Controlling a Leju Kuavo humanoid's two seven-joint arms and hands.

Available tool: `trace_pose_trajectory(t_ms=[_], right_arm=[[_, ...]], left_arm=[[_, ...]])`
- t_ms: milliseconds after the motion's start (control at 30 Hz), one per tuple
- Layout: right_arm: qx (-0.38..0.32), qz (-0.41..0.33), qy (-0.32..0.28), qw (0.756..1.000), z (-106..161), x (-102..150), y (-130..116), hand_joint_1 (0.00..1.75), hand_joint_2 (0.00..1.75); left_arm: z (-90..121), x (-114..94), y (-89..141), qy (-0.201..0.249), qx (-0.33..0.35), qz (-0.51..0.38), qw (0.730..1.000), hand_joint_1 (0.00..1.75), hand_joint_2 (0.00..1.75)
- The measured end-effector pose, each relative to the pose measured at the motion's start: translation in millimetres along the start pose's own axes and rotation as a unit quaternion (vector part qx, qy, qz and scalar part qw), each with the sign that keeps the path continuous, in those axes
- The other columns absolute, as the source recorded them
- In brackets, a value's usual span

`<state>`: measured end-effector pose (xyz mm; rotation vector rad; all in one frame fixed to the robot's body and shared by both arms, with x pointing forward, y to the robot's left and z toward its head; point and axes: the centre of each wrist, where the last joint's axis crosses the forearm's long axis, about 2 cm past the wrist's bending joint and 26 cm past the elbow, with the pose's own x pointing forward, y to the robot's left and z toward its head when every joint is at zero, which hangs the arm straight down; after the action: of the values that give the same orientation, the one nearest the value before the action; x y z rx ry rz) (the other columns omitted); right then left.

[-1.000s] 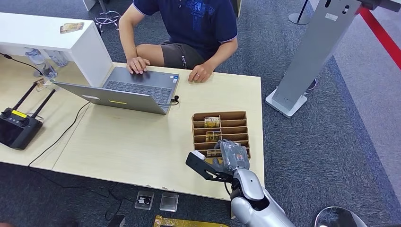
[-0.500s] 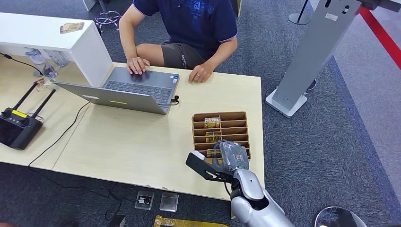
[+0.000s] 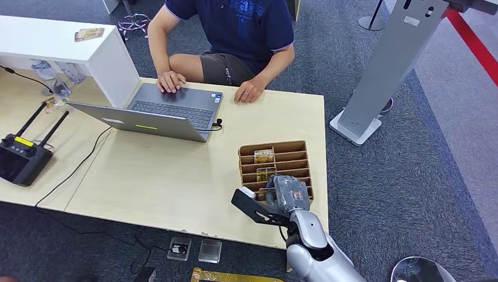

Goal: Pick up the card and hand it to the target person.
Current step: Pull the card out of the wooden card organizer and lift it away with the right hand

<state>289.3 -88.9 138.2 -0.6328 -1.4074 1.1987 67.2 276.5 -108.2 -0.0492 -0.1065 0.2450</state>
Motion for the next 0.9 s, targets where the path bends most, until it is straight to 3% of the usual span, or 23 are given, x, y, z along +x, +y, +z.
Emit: trace_pose_trajectory(t_ms=[733, 900], right_arm=[[-0.01, 0.006, -0.004, 1.0, -1, 1, -1, 1.55, 1.75], [-0.034, 0.013, -0.002, 0.999, 1, 2, -12, 1.55, 1.75]], left_arm=[[0, 1, 0, -0.012, 0.009, -0.006, 1.0, 0.0, 0.0], [0, -1, 0, -0.014, 0.005, -0.004, 1.0, 0.0, 0.0]])
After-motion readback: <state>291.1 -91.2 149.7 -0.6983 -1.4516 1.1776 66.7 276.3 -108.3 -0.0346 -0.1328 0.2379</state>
